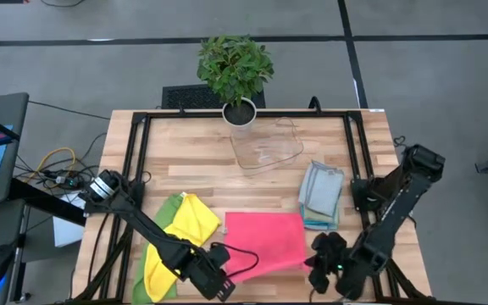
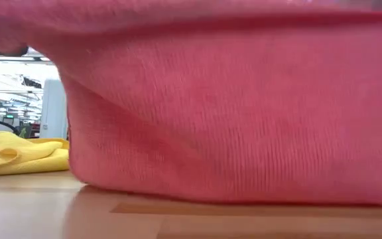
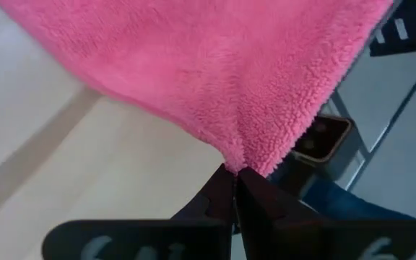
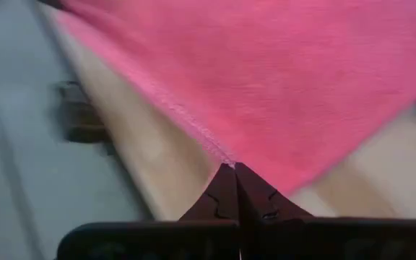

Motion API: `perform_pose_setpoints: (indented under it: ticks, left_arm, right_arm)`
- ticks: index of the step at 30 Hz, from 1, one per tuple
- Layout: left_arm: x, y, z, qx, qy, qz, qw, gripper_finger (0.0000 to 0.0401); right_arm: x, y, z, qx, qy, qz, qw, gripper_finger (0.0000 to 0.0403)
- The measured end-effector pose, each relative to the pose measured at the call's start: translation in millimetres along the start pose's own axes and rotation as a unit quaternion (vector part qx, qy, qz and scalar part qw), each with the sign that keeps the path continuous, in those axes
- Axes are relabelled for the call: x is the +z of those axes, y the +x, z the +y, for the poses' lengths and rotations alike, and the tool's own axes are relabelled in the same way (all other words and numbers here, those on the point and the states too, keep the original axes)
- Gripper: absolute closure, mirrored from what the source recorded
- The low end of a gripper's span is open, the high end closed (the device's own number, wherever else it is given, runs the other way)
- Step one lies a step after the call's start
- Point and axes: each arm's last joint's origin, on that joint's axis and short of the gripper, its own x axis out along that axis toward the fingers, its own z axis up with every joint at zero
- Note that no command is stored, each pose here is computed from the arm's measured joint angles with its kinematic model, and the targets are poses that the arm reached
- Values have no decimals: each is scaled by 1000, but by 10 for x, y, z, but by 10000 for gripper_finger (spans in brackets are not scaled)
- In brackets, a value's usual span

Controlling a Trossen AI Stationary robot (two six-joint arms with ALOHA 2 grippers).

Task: Fold microfiber towels
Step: Fold the pink microfiber cloth

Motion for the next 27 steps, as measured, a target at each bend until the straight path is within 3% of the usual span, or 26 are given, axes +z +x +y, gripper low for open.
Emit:
perform_pose_setpoints:
  ticks: [5,13,20,27]
  left_arm:
    - [146,11,42,16,1,-1,1000,401]
    - [588,48,152,45,32,-12,998,401]
    - [862,53,277,82,42,-17,996,401]
    - [914,56,392,131,44,-6,990,401]
  right_arm:
    - [157,145,-112,-67,-14,17,998,396]
    - [480,49,-332,-146,-42,26,988,395]
    - [553,154,-364,-164,-64,46,983,395]
    - [681,325,-413,-189,-83,56,977,395]
